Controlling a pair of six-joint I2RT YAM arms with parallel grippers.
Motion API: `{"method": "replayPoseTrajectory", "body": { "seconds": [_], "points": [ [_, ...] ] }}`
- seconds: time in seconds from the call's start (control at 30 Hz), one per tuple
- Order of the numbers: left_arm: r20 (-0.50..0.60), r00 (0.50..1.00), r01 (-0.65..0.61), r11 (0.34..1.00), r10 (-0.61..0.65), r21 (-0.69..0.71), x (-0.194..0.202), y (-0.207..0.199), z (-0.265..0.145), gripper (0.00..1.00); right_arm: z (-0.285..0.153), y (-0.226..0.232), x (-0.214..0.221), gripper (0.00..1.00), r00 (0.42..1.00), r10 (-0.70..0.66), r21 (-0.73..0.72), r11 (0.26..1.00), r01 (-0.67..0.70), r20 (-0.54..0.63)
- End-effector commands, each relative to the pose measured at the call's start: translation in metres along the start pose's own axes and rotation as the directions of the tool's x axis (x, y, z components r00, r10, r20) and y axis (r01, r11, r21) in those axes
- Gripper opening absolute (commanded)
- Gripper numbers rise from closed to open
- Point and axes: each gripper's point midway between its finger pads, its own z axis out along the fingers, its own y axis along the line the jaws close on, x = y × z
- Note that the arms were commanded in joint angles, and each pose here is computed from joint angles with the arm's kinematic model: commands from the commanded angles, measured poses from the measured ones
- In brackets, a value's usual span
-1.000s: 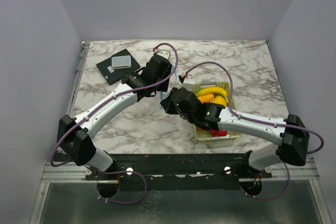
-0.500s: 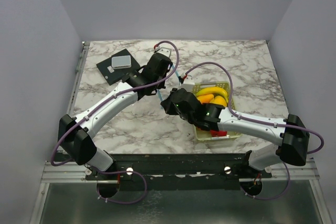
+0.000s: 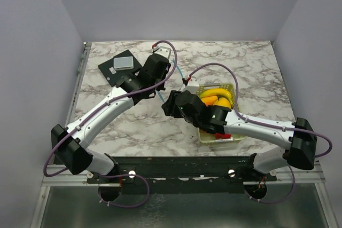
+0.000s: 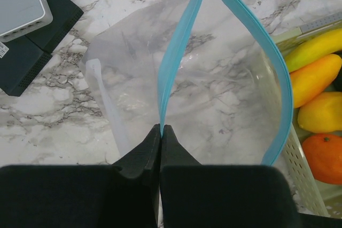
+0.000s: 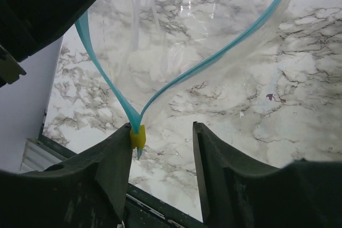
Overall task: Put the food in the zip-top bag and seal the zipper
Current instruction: Adjust the zipper food storage bag at the center of the board.
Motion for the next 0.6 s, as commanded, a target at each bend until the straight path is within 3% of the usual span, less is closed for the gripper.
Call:
{"method": "replayPoseTrajectory", "body": {
  "seconds": [0.0, 0.57],
  "points": [
    [0.009, 1.000, -0.003, 1.000, 0.003, -0.003, 0.004, 0.004, -0.009, 0.00, -0.020, 0.005, -0.023, 0.56, 0.999, -0.001, 0.002, 1.000, 0.001, 0.038],
    [0.019, 0.999, 0.027, 0.999, -0.028, 0.024, 0.010, 0.003, -0.022, 0.00, -0.062, -0.005, -0.072, 0.67, 0.989, 0.024, 0.052, 0.998, -0.032, 0.144]
  ]
}}
